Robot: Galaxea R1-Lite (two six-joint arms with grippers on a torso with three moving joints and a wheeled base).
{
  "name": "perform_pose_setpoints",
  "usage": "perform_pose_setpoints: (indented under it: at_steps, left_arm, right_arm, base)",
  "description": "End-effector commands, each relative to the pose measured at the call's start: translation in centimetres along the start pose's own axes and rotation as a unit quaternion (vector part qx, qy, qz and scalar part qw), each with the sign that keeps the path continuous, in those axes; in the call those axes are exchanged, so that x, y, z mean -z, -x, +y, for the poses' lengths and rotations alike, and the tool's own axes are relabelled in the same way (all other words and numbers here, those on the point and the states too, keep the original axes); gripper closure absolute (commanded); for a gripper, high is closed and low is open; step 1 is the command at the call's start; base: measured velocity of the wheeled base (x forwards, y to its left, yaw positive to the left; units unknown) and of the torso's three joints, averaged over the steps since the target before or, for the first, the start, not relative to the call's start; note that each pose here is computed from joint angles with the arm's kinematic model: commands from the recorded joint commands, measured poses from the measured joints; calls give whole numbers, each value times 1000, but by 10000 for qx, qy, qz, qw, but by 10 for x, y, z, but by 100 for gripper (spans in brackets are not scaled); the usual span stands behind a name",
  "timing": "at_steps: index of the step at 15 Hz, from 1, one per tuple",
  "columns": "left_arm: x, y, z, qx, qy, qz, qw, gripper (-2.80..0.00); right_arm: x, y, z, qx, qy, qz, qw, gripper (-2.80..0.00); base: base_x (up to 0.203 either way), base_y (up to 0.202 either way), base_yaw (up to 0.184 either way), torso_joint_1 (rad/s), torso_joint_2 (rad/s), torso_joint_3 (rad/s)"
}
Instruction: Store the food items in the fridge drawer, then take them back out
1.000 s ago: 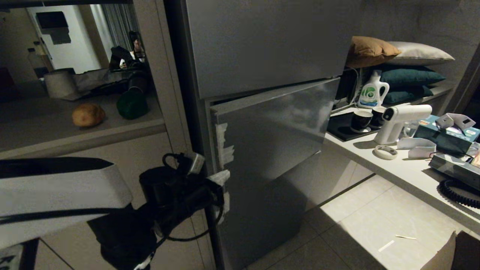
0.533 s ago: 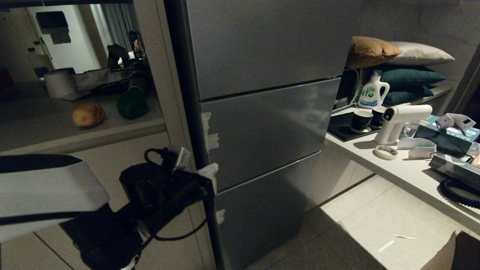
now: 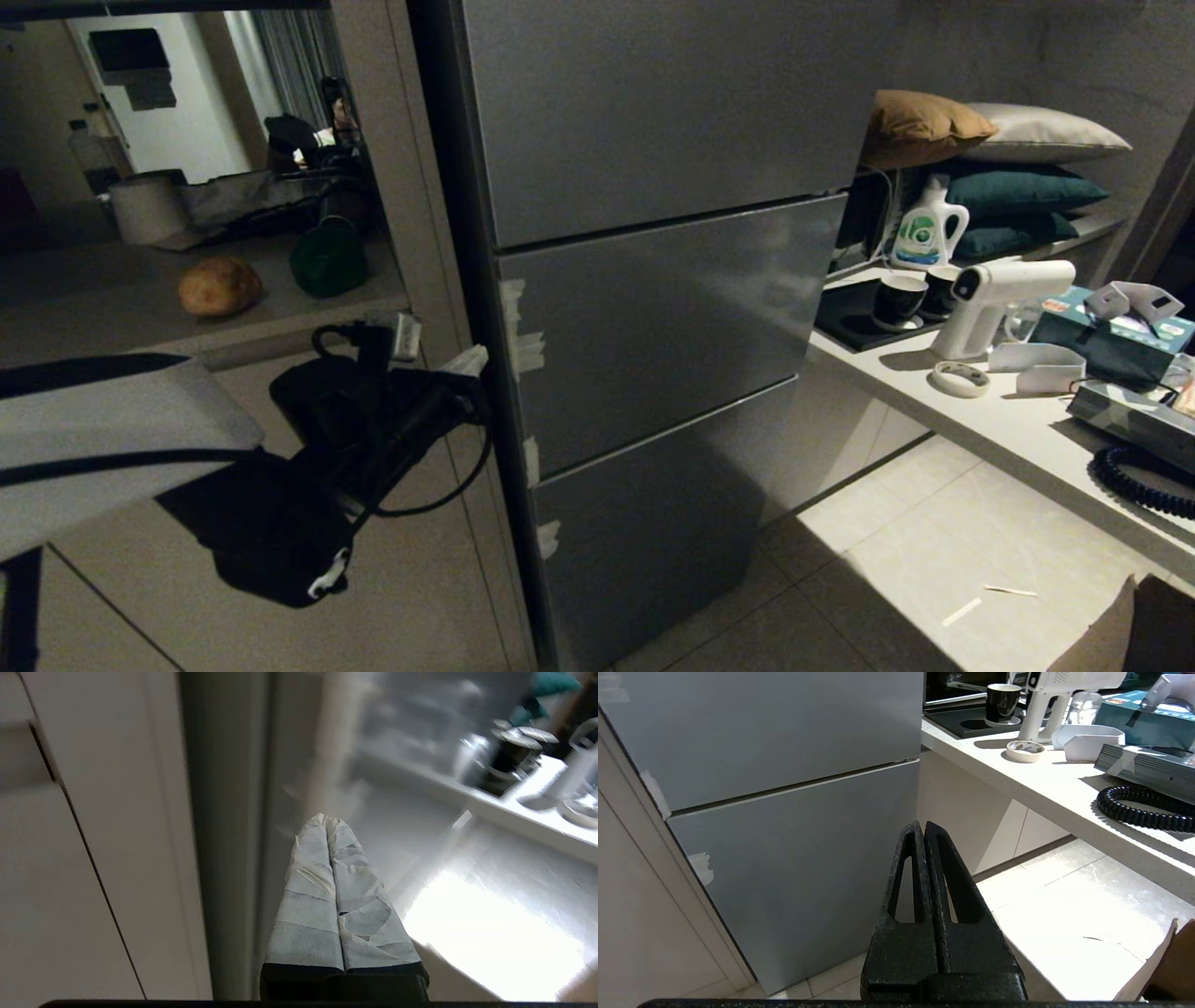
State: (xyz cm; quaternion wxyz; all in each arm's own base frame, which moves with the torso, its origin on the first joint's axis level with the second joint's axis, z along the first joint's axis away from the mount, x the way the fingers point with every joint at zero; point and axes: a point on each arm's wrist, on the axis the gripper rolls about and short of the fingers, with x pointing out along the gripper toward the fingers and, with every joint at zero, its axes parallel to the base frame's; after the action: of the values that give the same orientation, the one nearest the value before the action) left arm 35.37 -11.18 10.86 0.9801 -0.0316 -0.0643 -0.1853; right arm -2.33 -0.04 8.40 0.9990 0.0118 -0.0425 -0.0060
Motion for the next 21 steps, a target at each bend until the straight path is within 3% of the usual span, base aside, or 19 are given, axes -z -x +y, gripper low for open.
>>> perform_pose_setpoints:
  at_steps: [1, 5, 10, 21]
  left_arm:
    - [22, -25, 6, -41, -10, -62, 10000, 0]
    - [33, -48, 10, -273, -57, -293, 9992, 0]
    - [40, -53, 10, -297, -58, -282, 9991, 0]
    - [44, -45, -14, 352, 0, -73, 9994, 0]
  right_arm:
    - [9, -2, 0, 1, 2, 155, 9999, 0]
    - [9, -2, 0, 0, 2, 155, 9999, 0]
    - [9, -2, 0, 7, 2, 156, 9999, 0]
    - [9, -2, 0, 7, 2, 156, 9999, 0]
  base:
    - [0, 0, 0, 0, 0, 0]
    - [0, 0, 0, 0, 0, 0]
    - [0, 0, 0, 0, 0, 0]
    - [0, 0, 0, 0, 0, 0]
